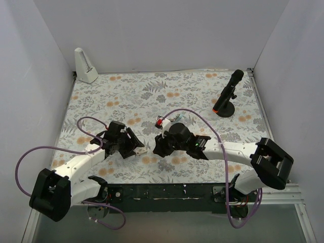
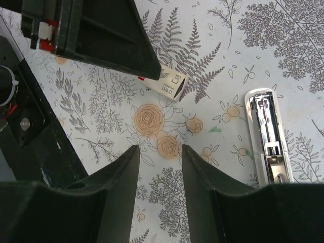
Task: Load the staples into the stapler
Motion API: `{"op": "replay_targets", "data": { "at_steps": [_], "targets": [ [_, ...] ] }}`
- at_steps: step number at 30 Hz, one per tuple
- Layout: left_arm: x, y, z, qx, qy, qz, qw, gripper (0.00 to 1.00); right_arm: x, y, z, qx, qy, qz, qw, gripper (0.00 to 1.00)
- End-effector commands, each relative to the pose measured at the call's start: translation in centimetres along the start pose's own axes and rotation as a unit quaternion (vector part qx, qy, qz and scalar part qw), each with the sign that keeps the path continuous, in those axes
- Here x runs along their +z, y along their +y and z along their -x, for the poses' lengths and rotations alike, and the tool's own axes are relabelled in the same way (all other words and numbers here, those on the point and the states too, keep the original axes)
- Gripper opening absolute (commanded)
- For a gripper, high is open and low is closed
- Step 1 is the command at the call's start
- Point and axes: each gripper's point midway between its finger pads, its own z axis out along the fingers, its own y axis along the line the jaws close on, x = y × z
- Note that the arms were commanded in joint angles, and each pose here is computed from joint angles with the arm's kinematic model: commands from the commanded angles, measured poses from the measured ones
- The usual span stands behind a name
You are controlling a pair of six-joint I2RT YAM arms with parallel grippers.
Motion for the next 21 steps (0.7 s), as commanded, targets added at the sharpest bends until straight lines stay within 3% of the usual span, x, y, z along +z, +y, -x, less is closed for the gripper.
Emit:
{"op": "replay_targets", "data": {
  "at_steps": [1,5,6,10,14,21],
  "targets": [
    [-1.5,-0.3,2.2,0.025,-0.058,0.013,0.998,0.64,1.3,1.4,2.7,0.029,-0.015,0.012,0.999,0.46],
    [-2.1,-0.6,4.6,0.115,-0.109,0.024,0.987,0.76,1.7,0.4,3.5,0.025,0.006,-0.027,0.999,0.46],
    [-2.1,-0.8,5.1,0.165,-0.117,0.02,0.979,0.81,1.6,-0.1,3.9,0.022,0.0,-0.04,0.999,0.46],
    [-1.8,-2.6,4.9,0.283,-0.087,-0.011,0.955,0.85,0.0,-0.5,5.4,0.003,-0.02,-0.057,0.998,0.46],
    [-0.9,-3.6,3.5,0.367,-0.036,-0.022,0.929,0.81,-2.0,-0.5,6.4,-0.008,-0.045,-0.067,0.997,0.46],
    [1.4,-3.2,1.5,0.475,0.039,0.008,0.879,0.61,-4.9,-1.5,7.2,-0.025,-0.085,-0.095,0.991,0.47]
  ]
}}
